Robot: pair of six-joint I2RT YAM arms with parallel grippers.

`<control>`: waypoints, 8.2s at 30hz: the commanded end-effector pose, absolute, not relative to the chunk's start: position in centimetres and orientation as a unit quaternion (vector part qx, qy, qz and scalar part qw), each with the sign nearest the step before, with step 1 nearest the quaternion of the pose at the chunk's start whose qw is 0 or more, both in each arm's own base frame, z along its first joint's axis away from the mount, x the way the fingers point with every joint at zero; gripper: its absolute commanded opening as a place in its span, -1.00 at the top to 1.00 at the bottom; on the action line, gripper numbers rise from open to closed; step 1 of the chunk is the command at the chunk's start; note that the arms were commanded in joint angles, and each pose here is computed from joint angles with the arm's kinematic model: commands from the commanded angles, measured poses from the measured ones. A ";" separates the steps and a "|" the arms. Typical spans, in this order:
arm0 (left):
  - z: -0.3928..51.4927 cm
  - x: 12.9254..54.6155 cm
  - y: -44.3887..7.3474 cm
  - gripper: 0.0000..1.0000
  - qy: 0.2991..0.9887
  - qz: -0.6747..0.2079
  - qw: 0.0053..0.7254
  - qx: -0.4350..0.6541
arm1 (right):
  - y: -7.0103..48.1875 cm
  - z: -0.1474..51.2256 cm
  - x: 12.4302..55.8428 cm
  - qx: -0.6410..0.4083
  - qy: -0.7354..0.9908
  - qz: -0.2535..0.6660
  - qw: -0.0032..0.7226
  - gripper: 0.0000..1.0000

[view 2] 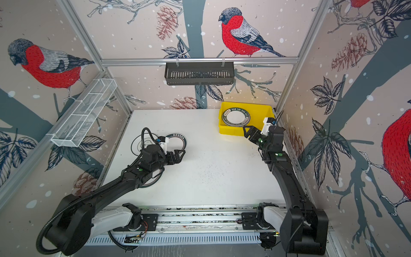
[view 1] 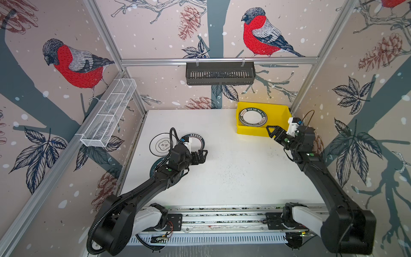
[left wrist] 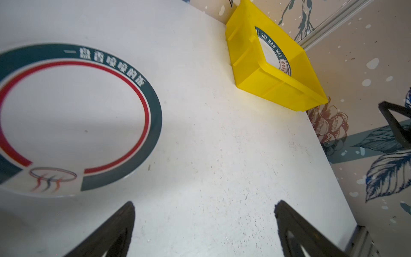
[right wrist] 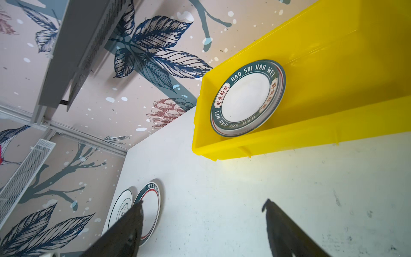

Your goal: Place the plates into the plastic bin on the countertop

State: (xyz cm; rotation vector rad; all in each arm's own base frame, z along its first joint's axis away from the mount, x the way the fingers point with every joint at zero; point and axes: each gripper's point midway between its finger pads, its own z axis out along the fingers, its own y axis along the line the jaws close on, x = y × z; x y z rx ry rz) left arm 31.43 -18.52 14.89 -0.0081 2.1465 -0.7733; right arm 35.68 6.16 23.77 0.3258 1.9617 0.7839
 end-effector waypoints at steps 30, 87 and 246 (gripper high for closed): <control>10.1 34.5 -8.8 -0.80 0.909 -0.130 0.361 -0.161 | 24.1 21.8 29.9 -0.092 0.826 0.436 0.345 -0.67; 4.4 40.9 -5.3 -0.27 0.934 -0.033 0.309 -0.174 | 17.0 17.8 29.7 -0.014 0.864 0.365 0.346 -0.70; 20.4 36.0 -13.8 -0.95 0.852 -0.301 0.423 -0.061 | 3.4 20.5 49.6 0.210 0.807 0.327 0.445 0.99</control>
